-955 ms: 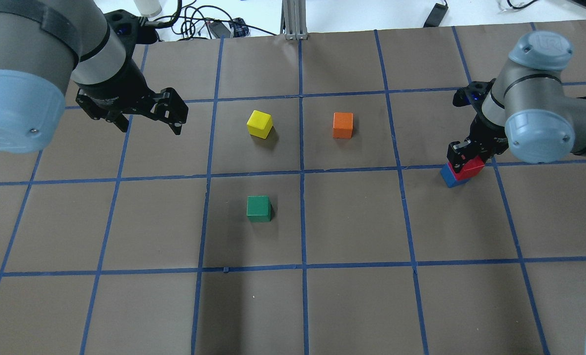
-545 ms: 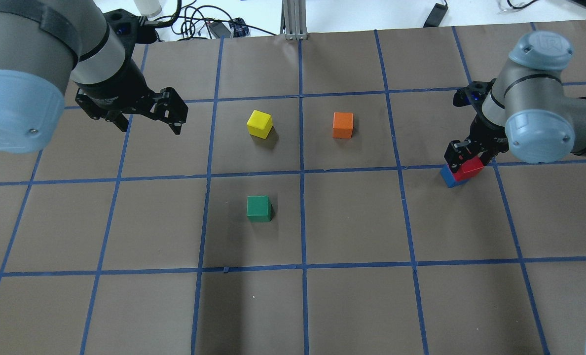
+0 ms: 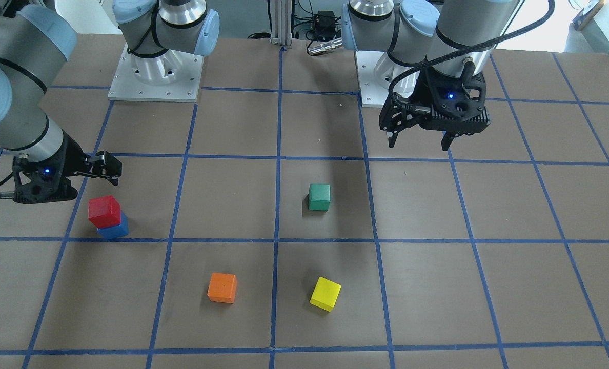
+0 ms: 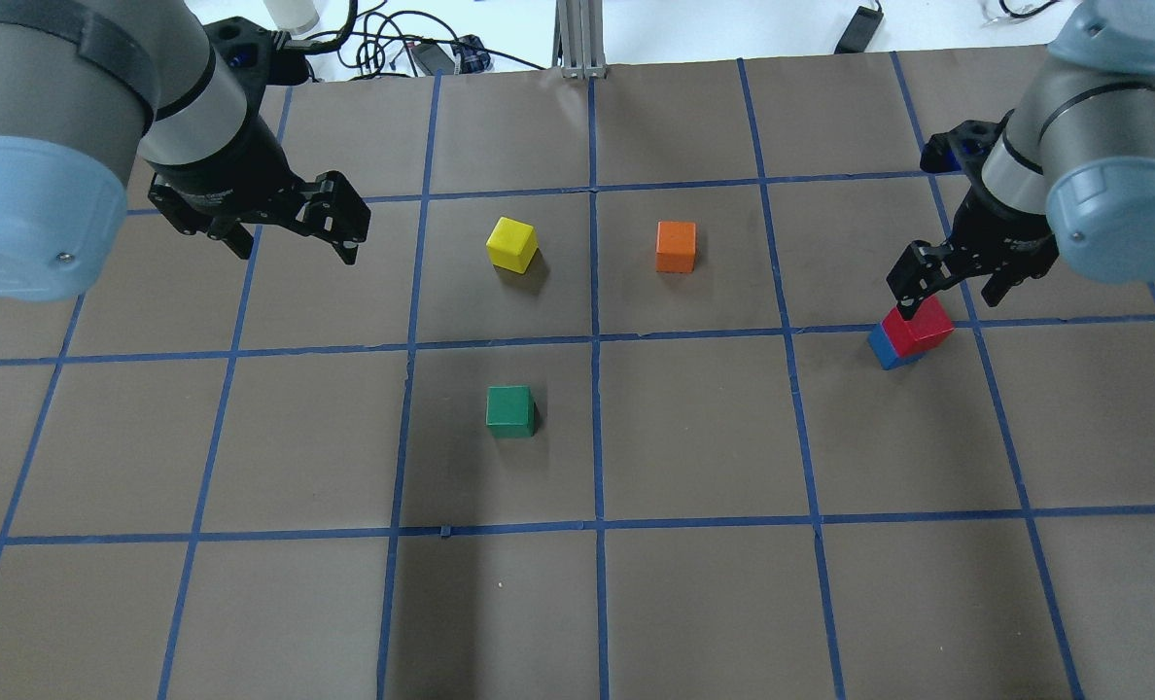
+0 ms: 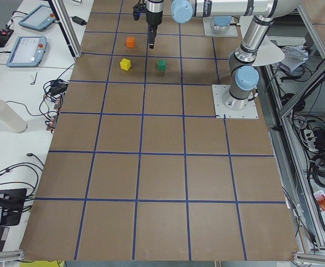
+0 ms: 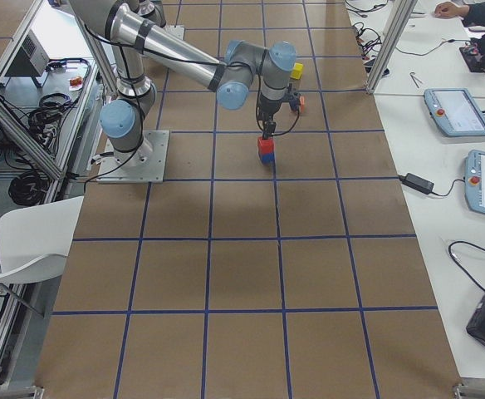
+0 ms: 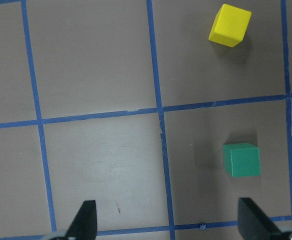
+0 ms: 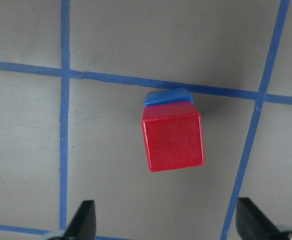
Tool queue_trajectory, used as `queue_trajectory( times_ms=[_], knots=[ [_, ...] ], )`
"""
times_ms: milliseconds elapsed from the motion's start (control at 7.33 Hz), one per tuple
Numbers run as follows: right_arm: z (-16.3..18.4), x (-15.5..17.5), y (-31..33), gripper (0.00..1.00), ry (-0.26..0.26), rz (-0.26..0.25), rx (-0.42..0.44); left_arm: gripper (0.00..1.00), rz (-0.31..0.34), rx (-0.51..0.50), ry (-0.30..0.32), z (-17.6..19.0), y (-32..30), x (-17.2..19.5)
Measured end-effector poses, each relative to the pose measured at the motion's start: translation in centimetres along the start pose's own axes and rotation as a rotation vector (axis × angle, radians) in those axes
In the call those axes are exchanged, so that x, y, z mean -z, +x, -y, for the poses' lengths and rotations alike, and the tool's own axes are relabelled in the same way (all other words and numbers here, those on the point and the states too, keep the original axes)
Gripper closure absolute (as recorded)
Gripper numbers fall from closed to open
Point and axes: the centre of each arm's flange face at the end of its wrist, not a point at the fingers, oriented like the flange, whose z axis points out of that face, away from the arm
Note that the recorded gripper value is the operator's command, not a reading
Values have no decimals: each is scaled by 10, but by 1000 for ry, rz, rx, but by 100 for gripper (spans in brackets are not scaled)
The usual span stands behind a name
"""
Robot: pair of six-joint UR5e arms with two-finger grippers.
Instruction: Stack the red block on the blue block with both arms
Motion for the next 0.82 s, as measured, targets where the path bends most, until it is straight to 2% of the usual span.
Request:
queue_trajectory(
  times_ms=[273, 545, 818],
  knots=[
    [-20, 63, -30, 0, -12, 27, -72, 0, -1, 0, 4, 1, 0, 2],
    [-28, 116, -74, 0, 10, 19, -92, 0, -1, 1, 9, 3, 0, 5],
    [-29, 138, -98, 0, 41, 9, -123, 0, -1, 1, 12, 5, -1, 6]
  ],
)
